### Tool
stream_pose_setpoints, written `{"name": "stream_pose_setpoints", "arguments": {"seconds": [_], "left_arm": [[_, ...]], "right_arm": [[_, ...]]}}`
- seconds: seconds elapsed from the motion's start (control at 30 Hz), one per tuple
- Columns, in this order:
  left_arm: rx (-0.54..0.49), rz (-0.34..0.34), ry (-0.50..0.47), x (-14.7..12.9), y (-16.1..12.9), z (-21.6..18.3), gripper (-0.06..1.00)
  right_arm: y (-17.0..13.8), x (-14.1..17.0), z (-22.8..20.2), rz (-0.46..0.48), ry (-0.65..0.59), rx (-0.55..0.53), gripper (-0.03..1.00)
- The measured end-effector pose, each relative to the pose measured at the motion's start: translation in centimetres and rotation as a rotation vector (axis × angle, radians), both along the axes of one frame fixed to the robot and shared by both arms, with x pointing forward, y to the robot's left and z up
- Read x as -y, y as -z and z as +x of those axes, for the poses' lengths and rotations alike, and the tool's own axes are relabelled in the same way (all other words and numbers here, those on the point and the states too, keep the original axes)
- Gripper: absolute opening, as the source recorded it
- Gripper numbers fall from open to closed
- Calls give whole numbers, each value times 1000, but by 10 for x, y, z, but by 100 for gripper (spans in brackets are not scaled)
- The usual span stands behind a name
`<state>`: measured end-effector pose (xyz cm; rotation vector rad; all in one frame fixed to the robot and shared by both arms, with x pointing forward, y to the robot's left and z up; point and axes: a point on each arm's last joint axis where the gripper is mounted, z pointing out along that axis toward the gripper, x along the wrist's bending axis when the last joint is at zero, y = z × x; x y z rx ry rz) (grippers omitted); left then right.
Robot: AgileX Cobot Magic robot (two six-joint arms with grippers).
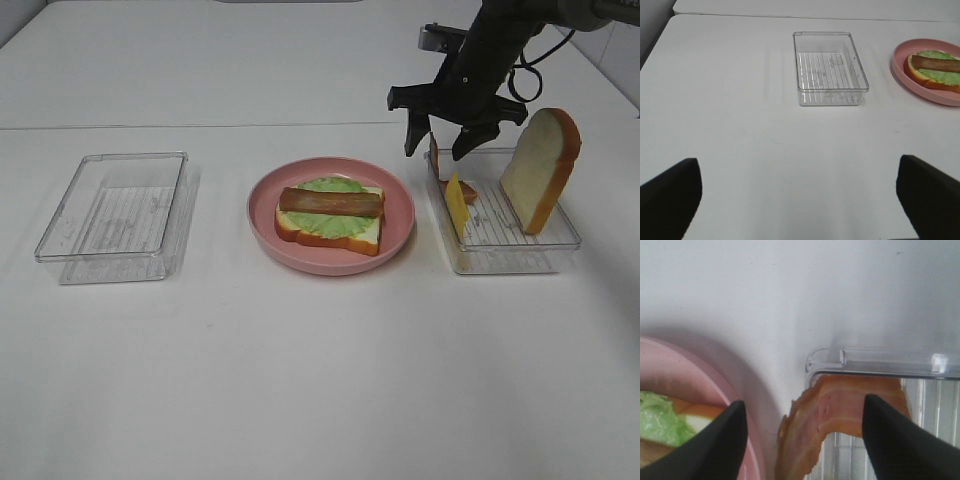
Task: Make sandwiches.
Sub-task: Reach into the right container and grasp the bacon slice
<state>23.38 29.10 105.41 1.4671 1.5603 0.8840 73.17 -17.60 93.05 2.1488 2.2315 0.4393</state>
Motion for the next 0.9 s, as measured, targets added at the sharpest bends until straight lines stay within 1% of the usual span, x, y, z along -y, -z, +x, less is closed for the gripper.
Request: {"name": "stream_pose_setpoints", "arguments": {"seconds": [0.03,0.07,0.13,0.2,0.23,0.3,0.37,0.4,0.43,0.47,0.5,0.53,0.57,0.6,0.63,0.67,0.7,0.9], "left_arm": [[0,0,0,0,0,0,99],[0,0,0,0,0,0,99],[0,0,0,0,0,0,99],[0,0,0,0,0,0,99],[0,0,0,0,0,0,99],[0,0,0,0,0,0,99],[0,0,0,0,0,0,99],[0,0,0,0,0,0,99],[0,0,0,0,0,0,99],[0,0,0,0,0,0,99],[0,0,0,0,0,0,99],[0,0,0,0,0,0,99],[0,0,0,0,0,0,99],[0,0,0,0,0,0,99],[0,0,0,0,0,0,99],[0,0,0,0,0,0,99],[0,0,0,0,0,0,99],[0,0,0,0,0,0,99]], "right_arm": [[0,0,0,0,0,0,55],[0,0,0,0,0,0,55],[0,0,0,-1,1,-1,44],[0,0,0,-1,1,-1,42],[0,0,0,-1,1,-1,38],[0,0,0,-3,0,-1,37],[0,1,0,-10,-2,1,30],[0,1,0,-10,-2,1,30],[0,2,0,-18,-4,3,25],[0,2,0,-18,-4,3,25],[0,2,0,-21,-4,3,22],[0,2,0,-23,-5,4,16],[0,2,0,-23,-5,4,16],[0,2,0,-25,-5,4,13],[0,2,0,-25,-5,4,7],[0,2,0,-25,-5,4,7],[0,2,0,-25,-5,4,1],[-1,2,0,-24,-5,6,0]]}}
